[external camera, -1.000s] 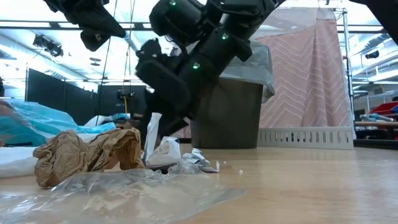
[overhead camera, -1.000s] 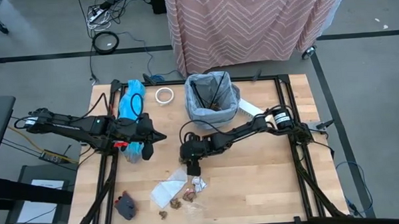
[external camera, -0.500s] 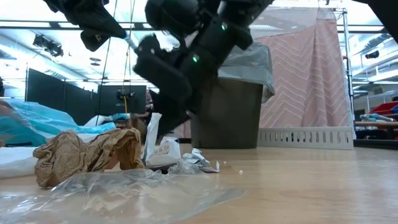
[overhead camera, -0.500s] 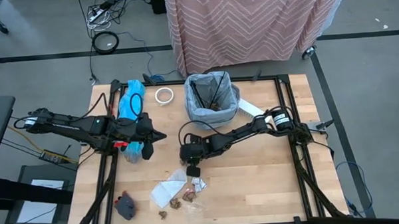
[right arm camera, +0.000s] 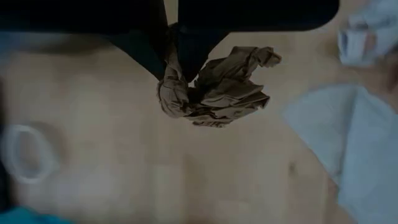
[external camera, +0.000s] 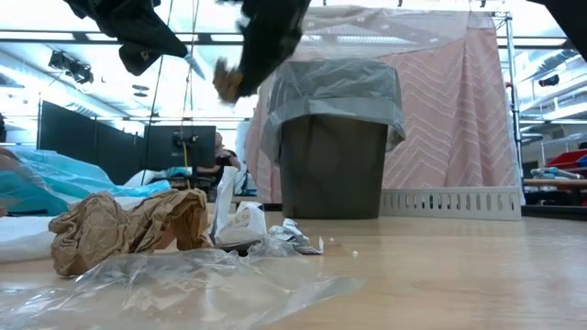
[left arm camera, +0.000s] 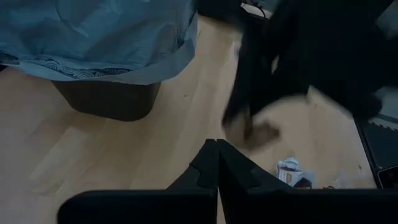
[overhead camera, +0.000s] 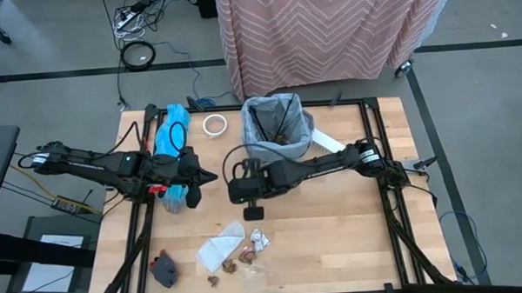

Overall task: Place trash/remove bag and relplace
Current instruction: Put the brown napkin into the trash bin, then put the white tissue into the trash bin

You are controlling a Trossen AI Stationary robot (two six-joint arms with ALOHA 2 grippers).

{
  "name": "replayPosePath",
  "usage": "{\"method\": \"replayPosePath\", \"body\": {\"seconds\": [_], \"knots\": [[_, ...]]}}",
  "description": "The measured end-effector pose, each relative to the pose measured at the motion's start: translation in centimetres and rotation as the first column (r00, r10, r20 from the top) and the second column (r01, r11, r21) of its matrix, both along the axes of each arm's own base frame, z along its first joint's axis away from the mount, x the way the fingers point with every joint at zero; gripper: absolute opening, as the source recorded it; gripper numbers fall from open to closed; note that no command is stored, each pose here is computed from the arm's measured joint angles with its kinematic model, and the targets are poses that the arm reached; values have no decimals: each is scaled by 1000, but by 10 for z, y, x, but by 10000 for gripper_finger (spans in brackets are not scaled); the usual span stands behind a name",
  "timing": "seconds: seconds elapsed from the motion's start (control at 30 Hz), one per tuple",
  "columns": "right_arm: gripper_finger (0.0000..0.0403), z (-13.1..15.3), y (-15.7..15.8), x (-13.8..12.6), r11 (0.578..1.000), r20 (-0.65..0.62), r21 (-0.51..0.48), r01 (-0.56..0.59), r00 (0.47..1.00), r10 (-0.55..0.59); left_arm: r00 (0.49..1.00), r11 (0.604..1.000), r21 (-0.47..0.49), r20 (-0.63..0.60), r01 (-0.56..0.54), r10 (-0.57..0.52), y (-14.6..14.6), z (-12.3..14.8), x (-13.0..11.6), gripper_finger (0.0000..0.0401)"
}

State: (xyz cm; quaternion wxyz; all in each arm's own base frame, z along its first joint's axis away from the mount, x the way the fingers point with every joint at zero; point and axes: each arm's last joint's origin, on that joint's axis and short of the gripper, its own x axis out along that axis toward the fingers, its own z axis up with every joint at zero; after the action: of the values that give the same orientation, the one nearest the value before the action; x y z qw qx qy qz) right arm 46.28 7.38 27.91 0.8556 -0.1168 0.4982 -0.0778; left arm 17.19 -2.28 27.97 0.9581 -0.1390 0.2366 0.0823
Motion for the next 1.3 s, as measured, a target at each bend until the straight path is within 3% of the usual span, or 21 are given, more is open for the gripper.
{"method": "replayPosePath", "body": {"seconds": [0.27, 0.47, 0.6, 0.83, 0.97, 1.13, 1.3], "knots": [[1, 72, -12, -40, 990, -37, -139, -40, 999, 35, 999, 999, 16, 5, -32, 32, 1, 0, 0, 6], [0, 107, -50, -76, 973, -49, -218, 78, 995, -90, 997, 996, 44, 8, -83, 83, 3, 0, 1, 6], [0, 119, -84, -86, 972, -28, -181, 152, 987, -159, 996, 995, 50, -6, -91, 91, 2, -3, 5, 6], [7, 107, -150, -87, 978, -128, -140, 153, 977, -171, 994, 995, 24, -56, -93, 94, -1, -14, 20, 6], [67, 100, -176, -95, 988, -210, -73, 136, 966, -149, 997, 1000, 2, -75, -31, 31, -4, -18, 26, 7], [201, 100, -186, -108, 989, -285, -40, 140, 947, -146, 997, 998, -59, -69, 32, -36, -6, -17, 26, 31], [319, 100, -177, -105, 992, -281, -25, 128, 951, -129, 984, 974, -186, -94, 130, -150, -11, -12, 27, 63]]}}
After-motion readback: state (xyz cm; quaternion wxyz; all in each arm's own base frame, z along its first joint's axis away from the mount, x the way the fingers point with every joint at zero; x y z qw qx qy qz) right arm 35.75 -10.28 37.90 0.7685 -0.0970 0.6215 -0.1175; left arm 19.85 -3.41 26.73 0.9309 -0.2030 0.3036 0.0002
